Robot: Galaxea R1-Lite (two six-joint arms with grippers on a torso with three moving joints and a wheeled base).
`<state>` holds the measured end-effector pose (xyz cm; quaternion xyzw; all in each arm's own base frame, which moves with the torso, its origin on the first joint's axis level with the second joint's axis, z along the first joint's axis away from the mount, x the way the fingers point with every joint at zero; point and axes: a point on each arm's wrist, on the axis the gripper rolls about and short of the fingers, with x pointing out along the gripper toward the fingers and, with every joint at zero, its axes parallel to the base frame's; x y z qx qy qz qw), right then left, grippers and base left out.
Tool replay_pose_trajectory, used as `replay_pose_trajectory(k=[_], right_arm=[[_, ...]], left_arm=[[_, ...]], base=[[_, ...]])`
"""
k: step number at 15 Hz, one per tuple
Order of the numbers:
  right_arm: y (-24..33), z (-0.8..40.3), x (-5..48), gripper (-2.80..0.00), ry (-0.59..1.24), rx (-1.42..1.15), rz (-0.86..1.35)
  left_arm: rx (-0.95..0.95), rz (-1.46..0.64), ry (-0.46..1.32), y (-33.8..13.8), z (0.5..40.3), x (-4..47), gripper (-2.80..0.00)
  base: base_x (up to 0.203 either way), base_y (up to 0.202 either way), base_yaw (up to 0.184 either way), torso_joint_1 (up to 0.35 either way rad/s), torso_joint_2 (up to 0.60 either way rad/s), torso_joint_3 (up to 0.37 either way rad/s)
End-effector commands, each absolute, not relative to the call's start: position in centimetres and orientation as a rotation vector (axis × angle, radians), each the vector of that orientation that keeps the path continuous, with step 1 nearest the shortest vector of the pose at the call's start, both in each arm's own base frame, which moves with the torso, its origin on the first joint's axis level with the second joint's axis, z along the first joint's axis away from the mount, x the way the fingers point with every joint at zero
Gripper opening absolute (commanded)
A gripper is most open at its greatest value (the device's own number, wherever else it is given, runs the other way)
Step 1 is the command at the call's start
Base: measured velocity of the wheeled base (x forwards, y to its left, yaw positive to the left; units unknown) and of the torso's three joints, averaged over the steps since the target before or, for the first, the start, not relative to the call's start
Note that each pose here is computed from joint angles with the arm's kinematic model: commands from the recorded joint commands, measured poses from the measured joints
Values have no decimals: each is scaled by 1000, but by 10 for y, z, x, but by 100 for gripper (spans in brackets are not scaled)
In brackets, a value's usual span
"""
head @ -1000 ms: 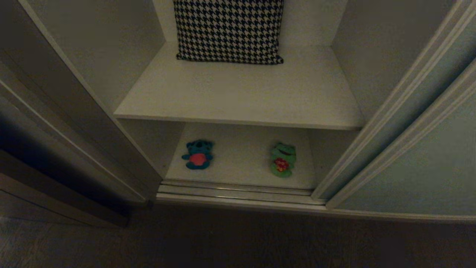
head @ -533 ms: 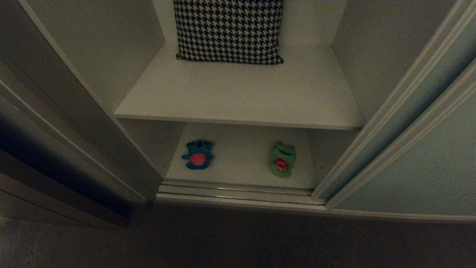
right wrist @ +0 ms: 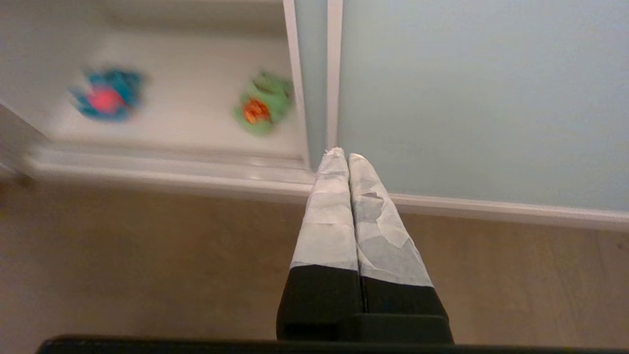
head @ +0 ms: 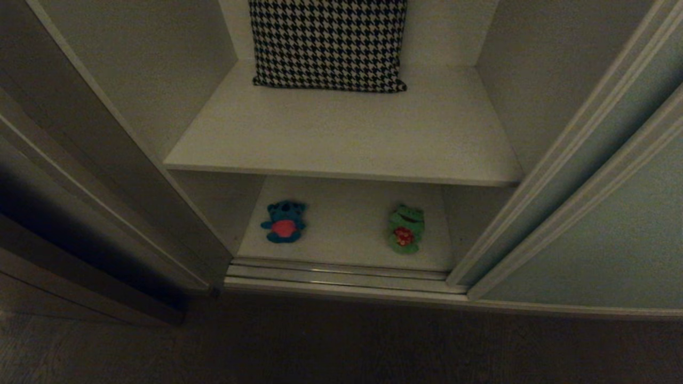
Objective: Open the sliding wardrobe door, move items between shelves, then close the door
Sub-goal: Close the door
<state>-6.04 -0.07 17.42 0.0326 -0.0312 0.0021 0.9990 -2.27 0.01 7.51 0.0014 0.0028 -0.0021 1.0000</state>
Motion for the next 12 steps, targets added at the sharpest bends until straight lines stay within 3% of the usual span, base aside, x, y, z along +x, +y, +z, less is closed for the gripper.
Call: replay_pose_trajectory(k=[1, 5, 9, 12], right_arm=[[-1, 227, -68, -280, 22, 96, 10], [-1, 279, -44, -280, 173, 152, -12], [1, 322, -13, -280, 207, 320, -20], [5, 339, 9, -280, 214, 376, 95]], left_arm=[[3, -4, 8, 0, 75, -23, -280], [3, -3, 8, 0, 75, -23, -280], [3, -5, 8, 0, 75, -23, -280], [3, -4, 8, 0, 75, -23, -280]], base=[[0, 0, 0, 0, 0, 0], [0, 0, 0, 0, 0, 0], [0, 0, 0, 0, 0, 0], [0, 0, 0, 0, 0, 0]])
